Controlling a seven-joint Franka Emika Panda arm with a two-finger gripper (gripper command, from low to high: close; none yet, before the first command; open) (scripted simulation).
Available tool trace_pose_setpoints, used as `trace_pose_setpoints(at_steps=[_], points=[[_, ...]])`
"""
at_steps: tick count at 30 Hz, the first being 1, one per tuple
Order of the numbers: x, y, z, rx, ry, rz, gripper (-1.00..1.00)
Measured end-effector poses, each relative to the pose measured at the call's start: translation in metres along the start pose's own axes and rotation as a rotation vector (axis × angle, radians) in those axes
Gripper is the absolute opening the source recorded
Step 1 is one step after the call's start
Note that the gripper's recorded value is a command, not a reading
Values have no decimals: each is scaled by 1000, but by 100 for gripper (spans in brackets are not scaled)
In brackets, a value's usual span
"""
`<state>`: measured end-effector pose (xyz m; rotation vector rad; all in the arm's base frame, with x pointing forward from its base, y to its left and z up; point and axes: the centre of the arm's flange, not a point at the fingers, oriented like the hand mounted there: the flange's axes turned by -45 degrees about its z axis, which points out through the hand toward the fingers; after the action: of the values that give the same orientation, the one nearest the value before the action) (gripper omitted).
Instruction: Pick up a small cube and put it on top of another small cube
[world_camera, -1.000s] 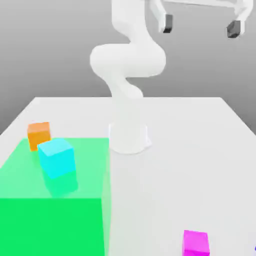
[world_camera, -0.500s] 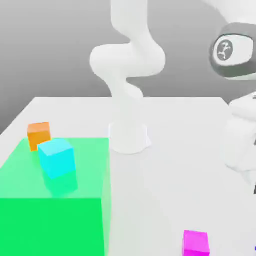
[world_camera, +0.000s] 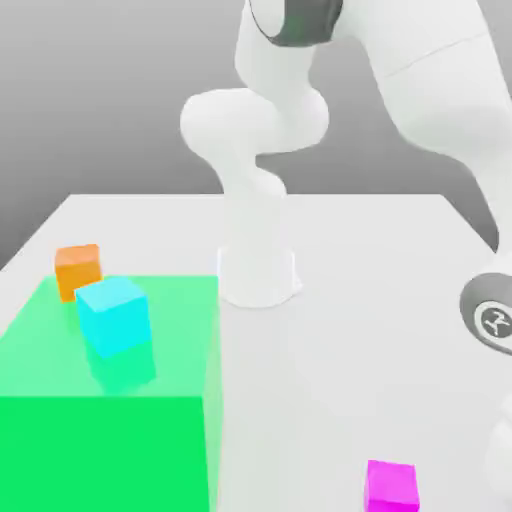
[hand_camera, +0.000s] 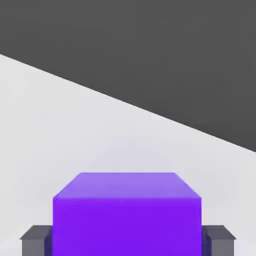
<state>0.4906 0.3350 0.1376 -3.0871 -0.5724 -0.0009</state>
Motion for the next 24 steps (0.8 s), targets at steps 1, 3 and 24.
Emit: trace_pose_setpoints(at_steps=[1, 3, 24], points=[[0, 0, 0, 1, 0, 0, -100], [0, 0, -1, 0, 0, 0, -100], [-127, 389, -286, -76, -23, 716, -100]])
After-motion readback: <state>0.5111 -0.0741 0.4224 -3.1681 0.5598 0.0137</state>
